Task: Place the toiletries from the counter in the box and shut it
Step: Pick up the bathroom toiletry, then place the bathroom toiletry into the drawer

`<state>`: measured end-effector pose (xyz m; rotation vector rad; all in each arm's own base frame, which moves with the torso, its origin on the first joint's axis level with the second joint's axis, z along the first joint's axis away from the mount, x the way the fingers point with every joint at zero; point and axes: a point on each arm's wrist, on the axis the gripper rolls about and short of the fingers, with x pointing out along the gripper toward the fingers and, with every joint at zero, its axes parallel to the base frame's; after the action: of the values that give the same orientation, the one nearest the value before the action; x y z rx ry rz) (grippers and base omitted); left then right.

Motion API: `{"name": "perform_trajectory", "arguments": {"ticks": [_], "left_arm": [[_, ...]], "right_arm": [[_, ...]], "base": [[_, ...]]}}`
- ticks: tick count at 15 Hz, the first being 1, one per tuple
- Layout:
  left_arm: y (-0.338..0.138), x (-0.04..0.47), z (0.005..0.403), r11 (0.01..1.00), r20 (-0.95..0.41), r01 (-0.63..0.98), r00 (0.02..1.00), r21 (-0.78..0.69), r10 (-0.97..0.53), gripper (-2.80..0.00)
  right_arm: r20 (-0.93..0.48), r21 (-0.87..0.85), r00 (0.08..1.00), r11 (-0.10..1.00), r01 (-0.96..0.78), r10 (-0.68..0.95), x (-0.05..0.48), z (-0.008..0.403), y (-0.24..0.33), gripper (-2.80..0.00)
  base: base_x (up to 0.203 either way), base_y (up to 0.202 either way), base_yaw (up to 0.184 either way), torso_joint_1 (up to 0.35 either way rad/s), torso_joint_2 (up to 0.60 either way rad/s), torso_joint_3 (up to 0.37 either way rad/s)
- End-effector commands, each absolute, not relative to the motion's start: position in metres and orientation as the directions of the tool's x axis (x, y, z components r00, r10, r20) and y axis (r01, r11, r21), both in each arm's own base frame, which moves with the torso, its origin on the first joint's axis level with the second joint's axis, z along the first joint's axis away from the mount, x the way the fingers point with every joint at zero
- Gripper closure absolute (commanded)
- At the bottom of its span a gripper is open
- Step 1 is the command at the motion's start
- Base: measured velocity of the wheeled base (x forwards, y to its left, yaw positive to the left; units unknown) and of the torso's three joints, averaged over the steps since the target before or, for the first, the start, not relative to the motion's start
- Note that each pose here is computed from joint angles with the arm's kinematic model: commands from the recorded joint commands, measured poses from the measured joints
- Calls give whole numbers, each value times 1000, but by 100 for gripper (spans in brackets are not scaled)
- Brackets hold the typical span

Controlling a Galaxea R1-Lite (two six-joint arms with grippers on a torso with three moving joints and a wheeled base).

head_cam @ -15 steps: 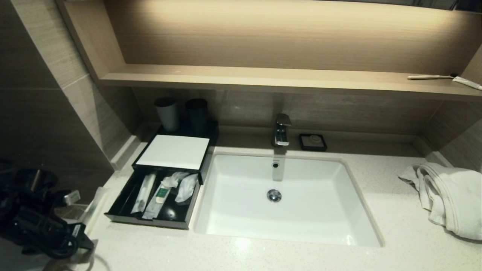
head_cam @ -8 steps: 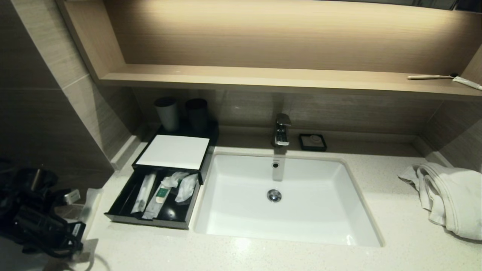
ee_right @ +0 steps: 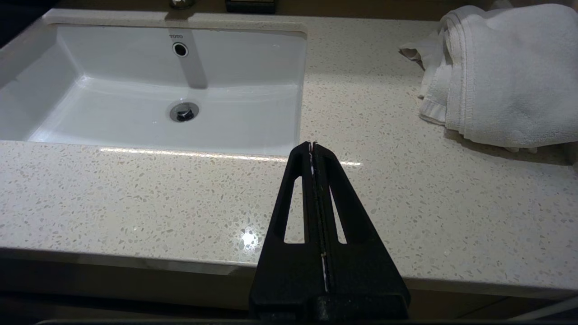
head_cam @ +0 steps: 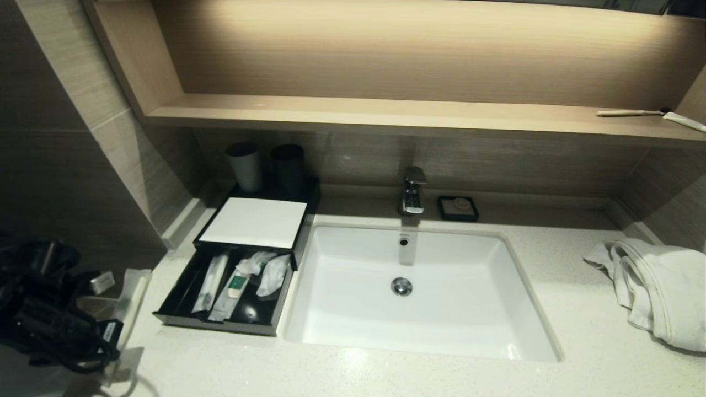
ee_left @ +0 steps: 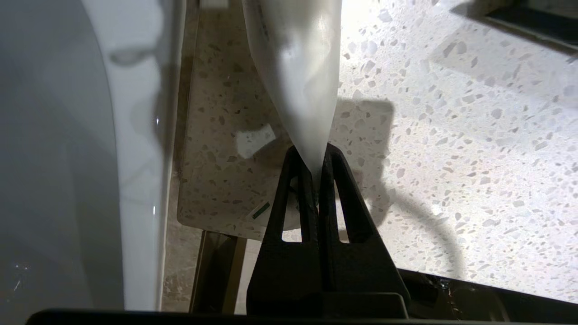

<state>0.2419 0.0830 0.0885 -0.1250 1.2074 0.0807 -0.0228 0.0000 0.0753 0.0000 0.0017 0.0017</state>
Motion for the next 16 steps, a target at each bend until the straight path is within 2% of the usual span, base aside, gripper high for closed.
{"name": "perform_trajectory", "arguments": {"ticks": [1,3,8,13,16], "left_arm": [[83,240,102,991,-917,-126,399,-42,11,0],[82,240,120,992,-897,-121,442,-33,24,0],[59,239,158,999,-882,-35,470,-26,-7,0],[23,242,190,992,-897,115,433,-41,-87,0],[4,242,212,971,-904,209,383,-117,-191,0]], "right_arm": [[-2,0,1000,1000,-2,2,-23,75,0,0],[-2,0,1000,1000,-2,2,-23,75,0,0],[-3,0,1000,1000,-2,2,-23,75,0,0],[-3,0,1000,1000,-3,3,-23,75,0,0],[-2,0,1000,1000,-2,2,-23,75,0,0]], "base": [[0,0,0,0,0,0],[0,0,0,0,0,0],[0,0,0,0,0,0],[0,0,0,0,0,0],[0,0,0,0,0,0]]}}
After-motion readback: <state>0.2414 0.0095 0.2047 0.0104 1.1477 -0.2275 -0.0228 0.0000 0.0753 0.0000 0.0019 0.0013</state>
